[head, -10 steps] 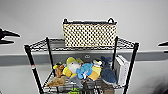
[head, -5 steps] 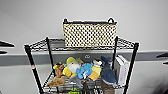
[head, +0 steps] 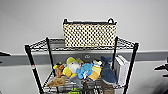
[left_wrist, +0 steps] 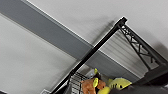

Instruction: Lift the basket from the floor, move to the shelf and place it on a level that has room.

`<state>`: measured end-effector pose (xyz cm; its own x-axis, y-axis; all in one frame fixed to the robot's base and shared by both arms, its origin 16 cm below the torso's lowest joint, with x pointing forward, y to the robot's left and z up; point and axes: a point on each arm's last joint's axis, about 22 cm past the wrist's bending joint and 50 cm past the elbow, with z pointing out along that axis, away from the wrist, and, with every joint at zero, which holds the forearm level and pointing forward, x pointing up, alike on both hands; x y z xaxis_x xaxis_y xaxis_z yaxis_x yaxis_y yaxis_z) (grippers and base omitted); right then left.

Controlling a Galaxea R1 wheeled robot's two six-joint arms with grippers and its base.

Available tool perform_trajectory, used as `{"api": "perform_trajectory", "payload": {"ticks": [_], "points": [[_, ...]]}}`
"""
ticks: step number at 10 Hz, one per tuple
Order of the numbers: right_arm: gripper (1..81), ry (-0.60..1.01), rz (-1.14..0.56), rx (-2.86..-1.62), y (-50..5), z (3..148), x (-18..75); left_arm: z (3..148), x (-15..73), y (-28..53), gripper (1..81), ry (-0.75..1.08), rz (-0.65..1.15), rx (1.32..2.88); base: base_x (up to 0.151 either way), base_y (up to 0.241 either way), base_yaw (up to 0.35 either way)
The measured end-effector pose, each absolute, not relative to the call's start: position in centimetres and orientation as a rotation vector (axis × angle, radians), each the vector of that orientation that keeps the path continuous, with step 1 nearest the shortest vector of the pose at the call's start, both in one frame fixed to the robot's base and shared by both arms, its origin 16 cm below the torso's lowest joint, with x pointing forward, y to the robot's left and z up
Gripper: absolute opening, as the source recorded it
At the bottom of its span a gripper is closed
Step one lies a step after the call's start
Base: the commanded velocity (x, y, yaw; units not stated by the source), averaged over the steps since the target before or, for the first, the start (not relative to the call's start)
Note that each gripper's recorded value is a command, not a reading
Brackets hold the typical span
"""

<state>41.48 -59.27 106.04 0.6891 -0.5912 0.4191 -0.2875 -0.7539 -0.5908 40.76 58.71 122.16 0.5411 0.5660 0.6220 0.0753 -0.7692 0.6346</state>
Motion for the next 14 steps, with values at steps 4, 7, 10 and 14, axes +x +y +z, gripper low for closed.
{"api": "perform_trajectory", "payload": {"ticks": [4,7,10,14], "points": [[81.1,0.687,-0.673,-2.475,-57.0,98.4,40.6,116.4,41.2,57.9,81.1,0.533,1.081,2.311,0.0,0.0,0.0],[81.1,0.682,-0.565,-2.507,-54.7,92.9,39.5,110.4,41.8,57.4,81.1,0.563,0.981,2.383,0.0,0.0,0.0],[81.1,0.691,-0.467,-2.524,-52.5,86.7,37.2,102.7,41.2,55.9,81.1,0.576,0.846,2.46,0.0,0.0,0.0],[81.1,0.671,-0.392,-2.526,-49.6,81.1,33.6,94.9,39.4,53.8,81.1,0.543,0.722,2.528,0.0,0.0,0.0]]}}
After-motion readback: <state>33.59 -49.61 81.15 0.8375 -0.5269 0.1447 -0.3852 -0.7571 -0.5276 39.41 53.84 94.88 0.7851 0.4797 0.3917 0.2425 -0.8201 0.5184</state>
